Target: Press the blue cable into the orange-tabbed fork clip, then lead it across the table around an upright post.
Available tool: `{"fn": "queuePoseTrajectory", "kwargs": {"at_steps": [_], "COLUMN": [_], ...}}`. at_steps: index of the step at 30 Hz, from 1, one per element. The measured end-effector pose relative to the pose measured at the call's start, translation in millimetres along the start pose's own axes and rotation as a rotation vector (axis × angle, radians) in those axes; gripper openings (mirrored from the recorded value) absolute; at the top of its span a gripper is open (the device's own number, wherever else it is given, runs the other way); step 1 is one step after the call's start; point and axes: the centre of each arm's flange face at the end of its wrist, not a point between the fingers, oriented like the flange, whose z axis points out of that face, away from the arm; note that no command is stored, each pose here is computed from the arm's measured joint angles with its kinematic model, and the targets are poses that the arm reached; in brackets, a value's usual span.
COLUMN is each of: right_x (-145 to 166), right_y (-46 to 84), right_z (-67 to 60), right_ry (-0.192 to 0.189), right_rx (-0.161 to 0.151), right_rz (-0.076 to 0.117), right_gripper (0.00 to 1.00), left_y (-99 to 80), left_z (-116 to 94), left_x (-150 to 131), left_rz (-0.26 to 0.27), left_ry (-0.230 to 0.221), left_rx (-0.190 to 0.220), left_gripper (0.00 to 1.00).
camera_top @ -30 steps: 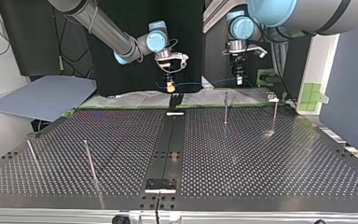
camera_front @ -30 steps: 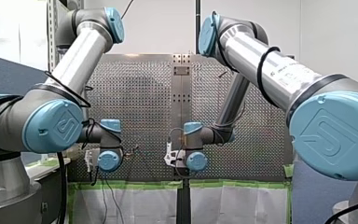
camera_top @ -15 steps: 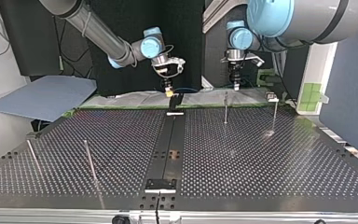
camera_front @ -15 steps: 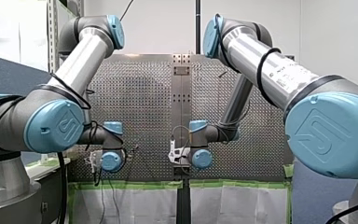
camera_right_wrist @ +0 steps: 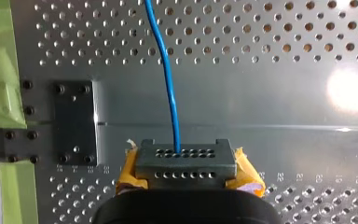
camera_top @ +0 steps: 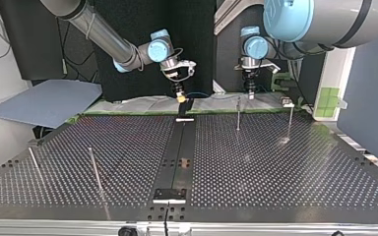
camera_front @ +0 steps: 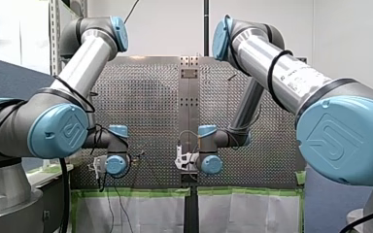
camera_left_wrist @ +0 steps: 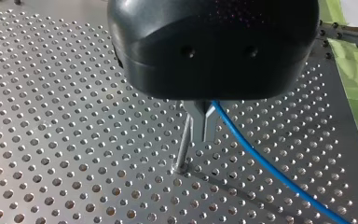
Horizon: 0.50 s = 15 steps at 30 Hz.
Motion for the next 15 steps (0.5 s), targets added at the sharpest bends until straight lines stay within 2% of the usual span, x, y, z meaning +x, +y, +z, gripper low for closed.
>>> {"fn": "queuePoseTrajectory", "kwargs": {"at_steps": [7,15], "right_x": [-5,-27], "right_y": [0.4,6.3], "right_z": [1.9,5.1], "right_ry": [0.014,-0.003], "right_rx": [0.011,0.004], "right_rz": [0.008,0.018], "right_gripper": [0.0,0.0], "left_y": [0.5,2.1], "left_z": [0,1], "left_x": [1,0], "left_rz": [-0.009,-0.022], "left_ry": [0.005,0.006], "left_rx": [0.003,0.004], "left_gripper": [0.0,0.0]}}
